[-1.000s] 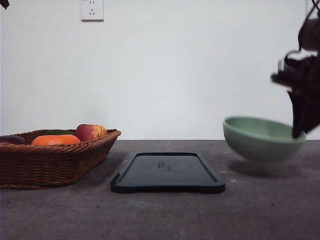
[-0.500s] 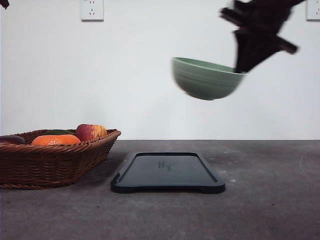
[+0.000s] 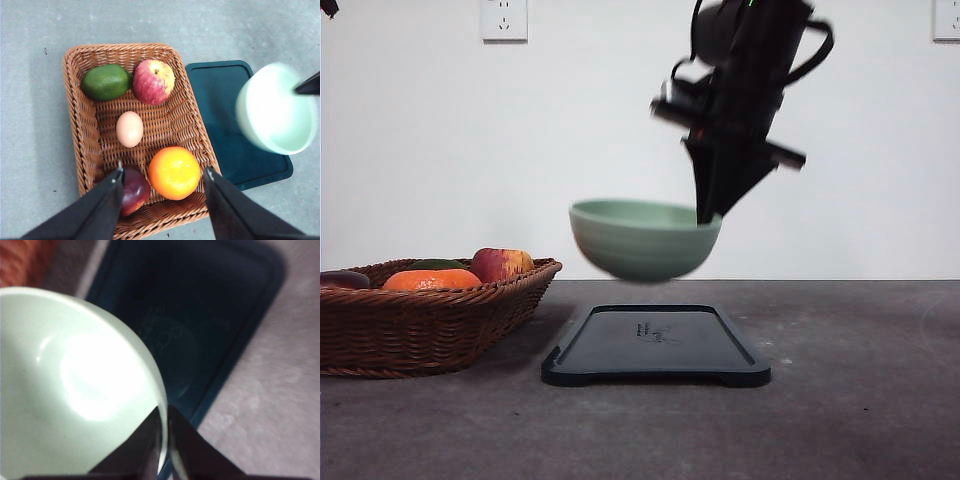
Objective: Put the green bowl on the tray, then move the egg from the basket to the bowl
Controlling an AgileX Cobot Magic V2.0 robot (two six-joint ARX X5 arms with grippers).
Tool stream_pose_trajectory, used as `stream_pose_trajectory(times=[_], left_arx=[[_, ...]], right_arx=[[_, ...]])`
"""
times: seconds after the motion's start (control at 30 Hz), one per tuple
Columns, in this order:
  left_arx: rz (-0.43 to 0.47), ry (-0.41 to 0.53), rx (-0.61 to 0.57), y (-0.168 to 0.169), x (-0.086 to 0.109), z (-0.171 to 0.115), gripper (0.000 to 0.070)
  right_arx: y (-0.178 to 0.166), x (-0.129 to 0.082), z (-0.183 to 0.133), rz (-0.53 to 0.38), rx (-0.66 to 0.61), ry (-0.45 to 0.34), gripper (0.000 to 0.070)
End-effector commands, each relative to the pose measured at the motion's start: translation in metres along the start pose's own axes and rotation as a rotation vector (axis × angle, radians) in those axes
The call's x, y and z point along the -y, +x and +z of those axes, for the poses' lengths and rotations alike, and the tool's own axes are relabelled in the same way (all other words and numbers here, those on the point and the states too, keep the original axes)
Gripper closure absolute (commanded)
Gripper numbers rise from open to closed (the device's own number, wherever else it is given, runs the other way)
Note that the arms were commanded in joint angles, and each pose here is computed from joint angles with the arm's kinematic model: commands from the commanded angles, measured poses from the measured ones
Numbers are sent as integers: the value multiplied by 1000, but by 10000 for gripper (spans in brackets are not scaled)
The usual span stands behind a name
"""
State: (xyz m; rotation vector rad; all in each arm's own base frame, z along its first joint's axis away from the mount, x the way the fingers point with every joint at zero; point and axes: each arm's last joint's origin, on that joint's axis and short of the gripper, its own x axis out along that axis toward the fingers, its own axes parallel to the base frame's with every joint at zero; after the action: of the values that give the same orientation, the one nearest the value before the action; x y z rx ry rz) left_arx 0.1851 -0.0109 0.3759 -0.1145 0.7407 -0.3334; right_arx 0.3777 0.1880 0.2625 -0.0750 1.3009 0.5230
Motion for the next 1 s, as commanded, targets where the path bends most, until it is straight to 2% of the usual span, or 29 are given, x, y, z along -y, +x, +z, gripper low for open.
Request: stream_pose_trajectory(times=[0.0, 0.17, 0.67, 0.73, 0.83, 0.97], left_arx=[[-4, 8, 20, -3, 2, 5, 389], [-4, 8, 20, -3, 2, 5, 389], [-4, 8, 20, -3, 2, 5, 389], [-4, 8, 20, -3, 2, 5, 389], [-4, 8, 20, -3, 2, 5, 389], [-4, 8, 19, -3, 2, 5, 389]], right_arx=[[9, -2, 6, -7, 6, -2, 700], [26, 2, 11, -43, 5, -2, 700], [49, 7, 17, -47, 14, -4, 698], [49, 7, 17, -47, 15, -4, 653], [49, 7, 17, -46, 16, -5, 511], [40, 5, 20, -44, 31, -7, 487]])
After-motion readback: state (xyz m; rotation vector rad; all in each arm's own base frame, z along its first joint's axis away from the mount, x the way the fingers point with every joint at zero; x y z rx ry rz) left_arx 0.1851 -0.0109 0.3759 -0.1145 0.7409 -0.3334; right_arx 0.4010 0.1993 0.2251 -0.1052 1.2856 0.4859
